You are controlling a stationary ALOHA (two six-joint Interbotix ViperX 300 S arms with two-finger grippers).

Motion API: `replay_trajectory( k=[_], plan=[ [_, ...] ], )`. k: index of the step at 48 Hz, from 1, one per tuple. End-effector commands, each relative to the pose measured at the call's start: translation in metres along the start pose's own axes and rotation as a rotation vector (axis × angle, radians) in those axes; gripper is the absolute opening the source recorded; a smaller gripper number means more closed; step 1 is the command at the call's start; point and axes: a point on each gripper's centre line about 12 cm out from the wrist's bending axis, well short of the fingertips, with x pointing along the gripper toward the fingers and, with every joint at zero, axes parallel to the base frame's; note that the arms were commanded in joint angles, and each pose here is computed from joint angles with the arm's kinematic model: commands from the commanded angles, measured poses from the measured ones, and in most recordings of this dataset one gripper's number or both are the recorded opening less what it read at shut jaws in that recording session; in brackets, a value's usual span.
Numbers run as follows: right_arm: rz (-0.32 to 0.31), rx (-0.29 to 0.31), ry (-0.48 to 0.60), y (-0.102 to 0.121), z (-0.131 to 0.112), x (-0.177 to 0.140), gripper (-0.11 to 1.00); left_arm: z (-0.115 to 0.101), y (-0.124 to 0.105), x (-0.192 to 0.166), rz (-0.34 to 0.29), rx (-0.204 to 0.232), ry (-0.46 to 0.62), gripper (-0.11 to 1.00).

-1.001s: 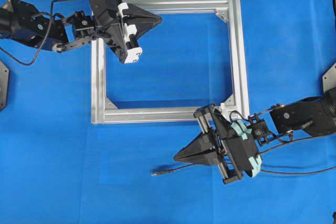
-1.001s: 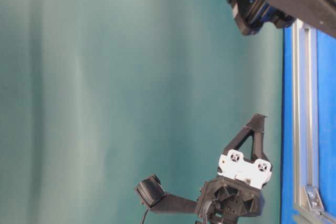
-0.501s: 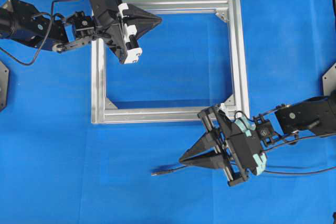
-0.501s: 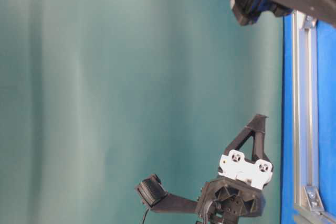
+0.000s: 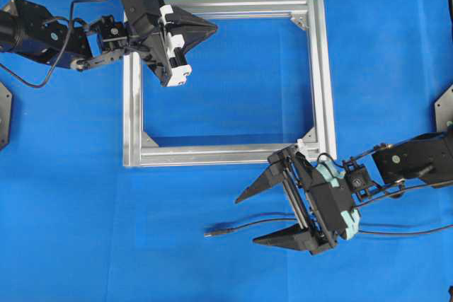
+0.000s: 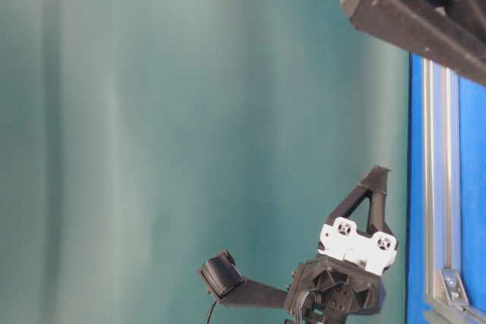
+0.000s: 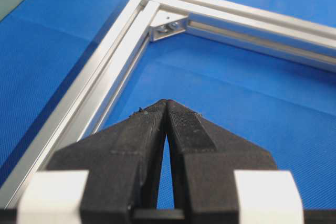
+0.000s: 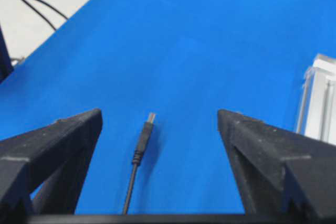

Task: Insert the wire through the string loop located on the right side.
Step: 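Move the open right gripper over the black USB cable end, then close the right gripper on the cable just below the USB plug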

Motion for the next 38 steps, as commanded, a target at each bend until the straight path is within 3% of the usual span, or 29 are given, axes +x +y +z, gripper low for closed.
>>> replay_trajectory(
  k=[1, 19, 38],
  plan=[
    [-0.002, 0.014, -0.018, 0.003, 0.009, 0.001, 0.89, 0.014, 0.000, -0.001, -0.002, 0.000, -0.043, 0.00],
    [-0.049, 0.121, 0.096, 0.016, -0.033, 0.023, 0.89, 0.014, 0.001, -0.001, 0.001, 0.000, -0.042, 0.00],
    [-0.080, 0.150, 0.145, 0.014, -0.055, 0.034, 0.88, 0.012, 0.001, -0.003, 0.002, 0.000, -0.029, 0.00]
  ],
)
